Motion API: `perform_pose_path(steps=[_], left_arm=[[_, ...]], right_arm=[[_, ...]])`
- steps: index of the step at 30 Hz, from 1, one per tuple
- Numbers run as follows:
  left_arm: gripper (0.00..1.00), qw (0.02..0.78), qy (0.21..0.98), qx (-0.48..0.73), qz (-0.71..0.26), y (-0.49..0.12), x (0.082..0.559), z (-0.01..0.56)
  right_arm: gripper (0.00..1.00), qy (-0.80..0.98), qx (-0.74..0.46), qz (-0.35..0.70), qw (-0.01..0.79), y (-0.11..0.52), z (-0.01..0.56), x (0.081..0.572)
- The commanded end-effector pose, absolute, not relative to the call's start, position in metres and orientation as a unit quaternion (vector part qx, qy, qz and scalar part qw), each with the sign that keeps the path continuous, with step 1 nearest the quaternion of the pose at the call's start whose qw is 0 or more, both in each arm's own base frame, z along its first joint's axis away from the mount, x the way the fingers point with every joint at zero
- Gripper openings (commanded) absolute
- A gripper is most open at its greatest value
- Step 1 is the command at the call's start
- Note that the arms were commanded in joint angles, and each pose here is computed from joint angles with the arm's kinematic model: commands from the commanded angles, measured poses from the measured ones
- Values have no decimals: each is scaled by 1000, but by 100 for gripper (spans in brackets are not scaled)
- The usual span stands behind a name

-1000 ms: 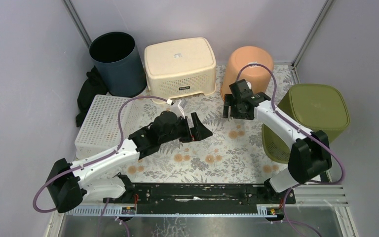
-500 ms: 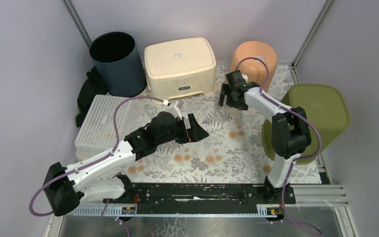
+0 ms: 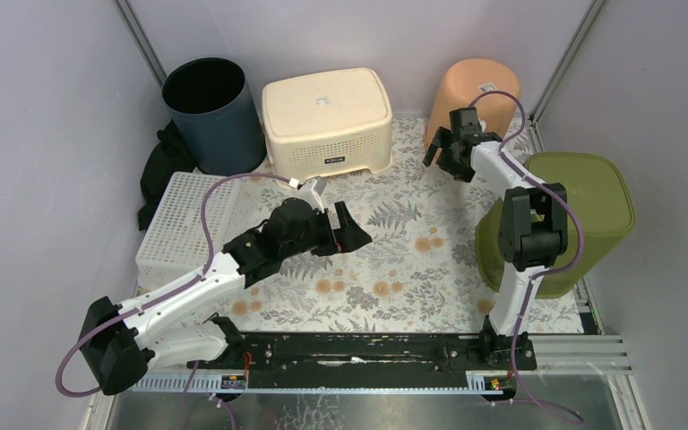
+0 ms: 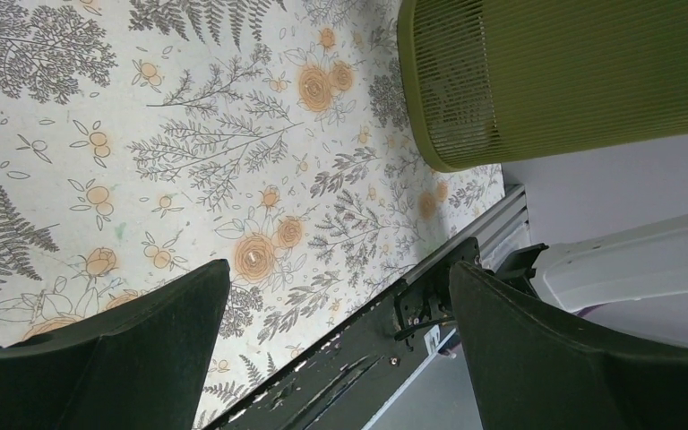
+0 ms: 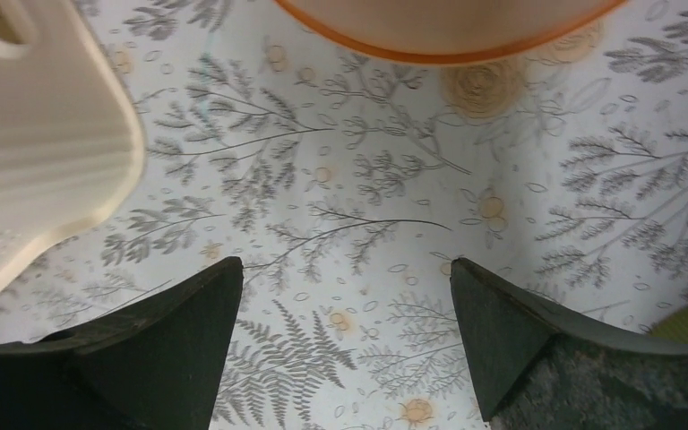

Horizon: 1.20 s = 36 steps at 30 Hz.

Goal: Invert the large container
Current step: Move the container to the corner of the board, then move the container to the center of the board.

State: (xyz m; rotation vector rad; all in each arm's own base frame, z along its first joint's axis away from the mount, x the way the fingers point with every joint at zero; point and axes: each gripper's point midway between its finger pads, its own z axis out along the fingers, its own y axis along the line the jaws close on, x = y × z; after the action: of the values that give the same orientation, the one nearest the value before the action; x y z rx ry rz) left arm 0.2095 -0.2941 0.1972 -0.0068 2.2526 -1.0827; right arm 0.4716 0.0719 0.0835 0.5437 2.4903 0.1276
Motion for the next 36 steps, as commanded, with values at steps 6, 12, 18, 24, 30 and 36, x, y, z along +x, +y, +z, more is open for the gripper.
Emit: perform_pose_path(steps=[6, 12, 18, 24, 30, 36], left_arm=[[100, 340, 852, -17, -396, -287, 228, 198], [100, 339, 860, -41, -378, -281, 261, 178], [100, 329, 870, -56, -363, -286, 304, 154], [100, 323, 876, -79, -350, -297, 356, 132], [100, 328, 881, -102, -326, -296, 402, 112], [100, 330, 881, -124, -317, -290, 438, 95]], right_arm=[[91, 912, 167, 146, 346, 113, 141, 469], [92, 911, 143, 163, 350, 132, 150, 442], [93, 907, 121, 180, 361, 146, 165, 420], [95, 904, 110, 192, 365, 149, 173, 403], [97, 902, 99, 209, 365, 154, 178, 390], [98, 904, 85, 219, 356, 162, 173, 382]])
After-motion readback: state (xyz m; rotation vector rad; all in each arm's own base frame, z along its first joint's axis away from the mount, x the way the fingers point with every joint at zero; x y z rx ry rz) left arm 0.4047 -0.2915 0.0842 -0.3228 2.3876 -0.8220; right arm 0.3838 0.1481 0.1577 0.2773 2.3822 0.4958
